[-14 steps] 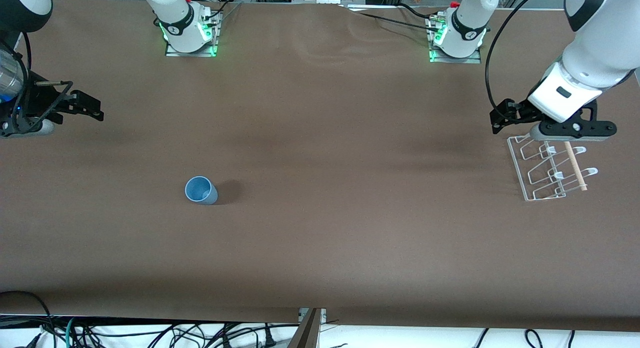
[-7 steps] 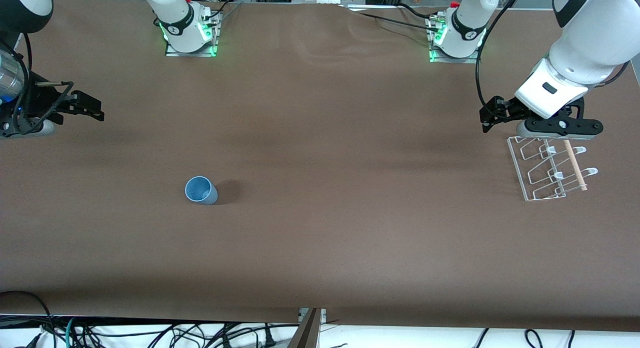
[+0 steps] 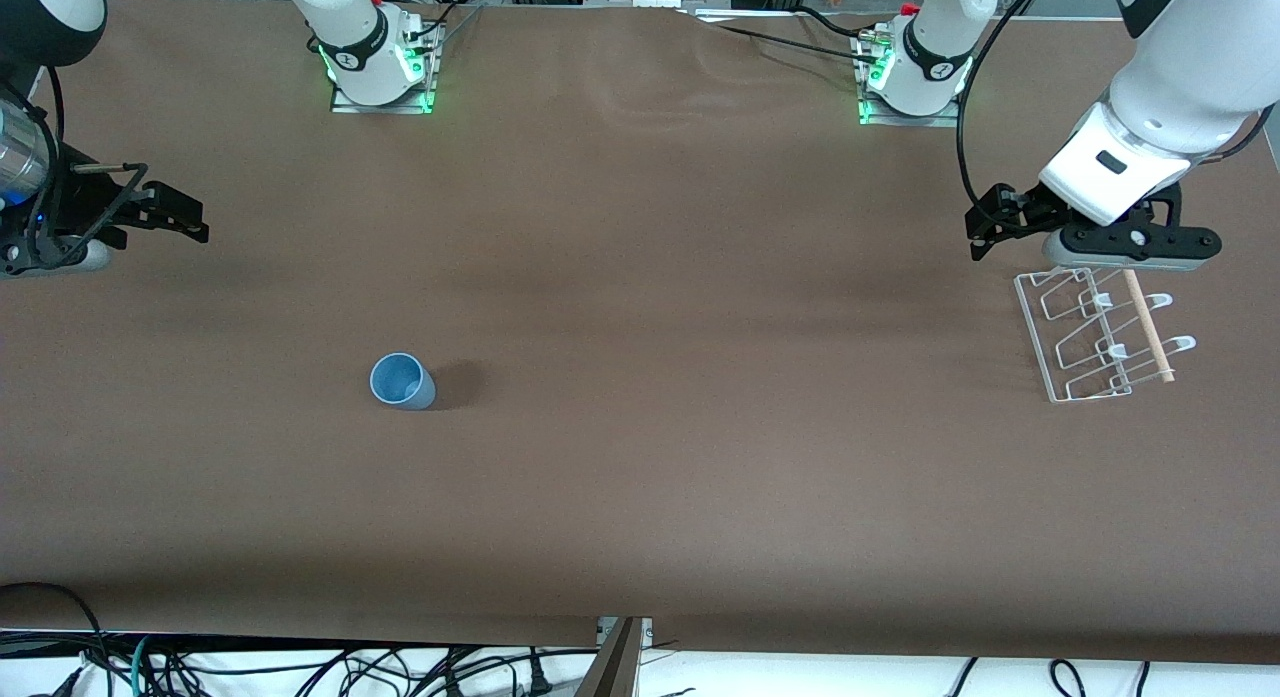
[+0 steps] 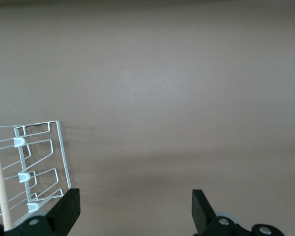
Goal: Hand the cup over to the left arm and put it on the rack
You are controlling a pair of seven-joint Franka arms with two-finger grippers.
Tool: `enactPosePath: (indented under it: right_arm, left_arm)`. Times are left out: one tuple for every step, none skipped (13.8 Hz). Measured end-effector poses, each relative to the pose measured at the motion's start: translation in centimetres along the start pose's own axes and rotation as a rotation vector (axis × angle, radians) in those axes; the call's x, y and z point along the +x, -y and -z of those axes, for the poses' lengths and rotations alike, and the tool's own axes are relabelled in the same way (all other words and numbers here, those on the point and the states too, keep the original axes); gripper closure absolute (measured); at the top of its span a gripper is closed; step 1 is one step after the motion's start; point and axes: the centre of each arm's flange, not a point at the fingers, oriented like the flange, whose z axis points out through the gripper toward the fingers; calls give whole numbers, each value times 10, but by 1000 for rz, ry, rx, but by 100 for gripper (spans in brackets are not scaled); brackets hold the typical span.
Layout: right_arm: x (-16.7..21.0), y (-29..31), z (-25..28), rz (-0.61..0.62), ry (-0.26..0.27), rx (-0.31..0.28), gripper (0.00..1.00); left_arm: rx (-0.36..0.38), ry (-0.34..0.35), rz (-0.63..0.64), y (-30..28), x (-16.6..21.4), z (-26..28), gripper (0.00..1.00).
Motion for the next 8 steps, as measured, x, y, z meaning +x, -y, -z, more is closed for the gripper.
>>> enactPosePath:
  right_arm:
    - [0, 0, 0, 0, 0, 0, 1]
    - [0, 0, 0, 0, 0, 0, 1]
    - [0, 0, 0, 0, 0, 0, 1]
    - [0, 0, 0, 1, 1, 0, 0]
    - [0, 0, 0, 1, 1, 0, 1]
    - [0, 0, -1, 1, 2, 0, 1]
    - [0, 0, -1, 2, 3, 0, 0]
    - [1, 1, -2, 4, 5, 0, 0]
  left_arm:
    - [2, 6, 5, 3, -1, 1, 0]
    - [3, 9, 8, 5, -1, 1, 0]
    - [3, 11, 9, 7, -1, 1, 0]
    - [3, 11, 9, 7, -1, 1, 0]
    - [3, 12, 7, 7, -1, 1, 0]
    - [3, 12, 7, 7, -1, 1, 0]
    - [3, 12, 6, 7, -1, 1, 0]
    - [3, 13, 6, 7, -1, 1, 0]
